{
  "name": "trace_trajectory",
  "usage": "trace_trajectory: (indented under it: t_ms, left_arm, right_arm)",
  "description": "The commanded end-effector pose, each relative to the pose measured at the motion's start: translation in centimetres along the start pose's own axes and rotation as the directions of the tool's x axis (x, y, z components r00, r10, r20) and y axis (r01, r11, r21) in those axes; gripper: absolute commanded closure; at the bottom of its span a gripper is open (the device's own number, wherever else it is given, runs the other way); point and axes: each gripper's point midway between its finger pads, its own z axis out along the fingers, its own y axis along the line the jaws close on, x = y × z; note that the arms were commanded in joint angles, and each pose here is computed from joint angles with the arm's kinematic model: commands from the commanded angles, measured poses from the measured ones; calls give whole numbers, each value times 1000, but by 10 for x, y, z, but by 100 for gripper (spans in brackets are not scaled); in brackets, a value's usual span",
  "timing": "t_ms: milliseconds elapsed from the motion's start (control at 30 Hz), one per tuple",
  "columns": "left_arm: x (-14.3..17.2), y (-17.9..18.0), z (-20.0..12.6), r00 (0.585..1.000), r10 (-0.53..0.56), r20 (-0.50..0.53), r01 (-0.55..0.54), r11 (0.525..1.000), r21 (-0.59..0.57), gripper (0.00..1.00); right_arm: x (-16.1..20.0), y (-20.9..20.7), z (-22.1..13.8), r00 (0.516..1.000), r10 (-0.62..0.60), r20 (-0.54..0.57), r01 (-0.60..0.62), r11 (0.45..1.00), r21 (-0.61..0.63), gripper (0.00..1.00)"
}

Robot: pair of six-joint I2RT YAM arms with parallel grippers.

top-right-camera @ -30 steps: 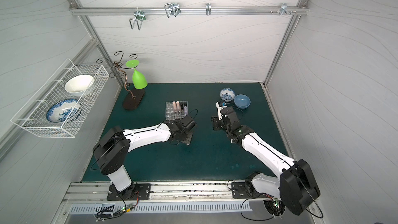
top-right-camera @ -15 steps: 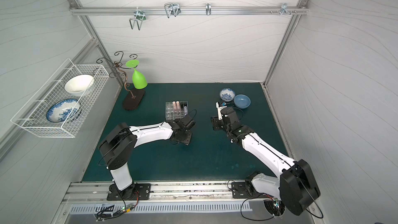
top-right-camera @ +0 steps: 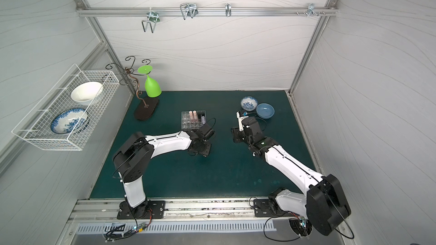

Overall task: Arrange the lipsticks in the organizer
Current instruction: Pick up the lipstick at the center of the board.

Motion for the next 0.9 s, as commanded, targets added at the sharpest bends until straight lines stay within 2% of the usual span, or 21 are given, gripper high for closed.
trace_trajectory:
  t_ms: [0,133,200,300,400,500,600,667,800,867]
  left_arm:
    - [-11,-9,5,1000,8,9,-8,1000,26,72]
    - [-12,-8,2,1000,15,20,-16,1000,24,84]
    - [-14,-8,-2,999,22,39,-23,999,27,86]
    - [-22,-11,-21,991,52,120,-58,997,51,90]
    - [-25,-20,-50,972,79,219,-108,987,123,92]
    - [-20,-31,-80,950,70,305,-148,959,241,92]
    - [-11,-49,-118,923,62,380,-222,892,394,92]
    - [-4,-62,-145,908,47,416,-268,828,492,91]
    - [5,-78,-185,893,46,448,-338,727,598,91]
    - [9,-83,-199,887,47,459,-362,685,632,91]
  right_arm:
    - [-2,0,-5,1000,17,8,-17,1000,-7,56]
    - [-6,1,-10,1000,21,17,-21,1000,-14,56]
    - [-9,4,-14,1000,24,18,-23,999,-27,56]
    - [-15,8,-24,998,62,17,-61,996,-72,56]
    - [-18,18,-36,995,98,-31,-102,980,-173,55]
    - [-19,36,-51,990,100,-100,-126,943,-307,51]
    - [-20,56,-67,982,83,-172,-154,879,-451,42]
    - [-23,73,-80,974,63,-218,-178,811,-557,38]
    - [-29,102,-102,961,23,-276,-220,668,-711,32]
    - [-31,109,-107,957,15,-290,-234,630,-741,32]
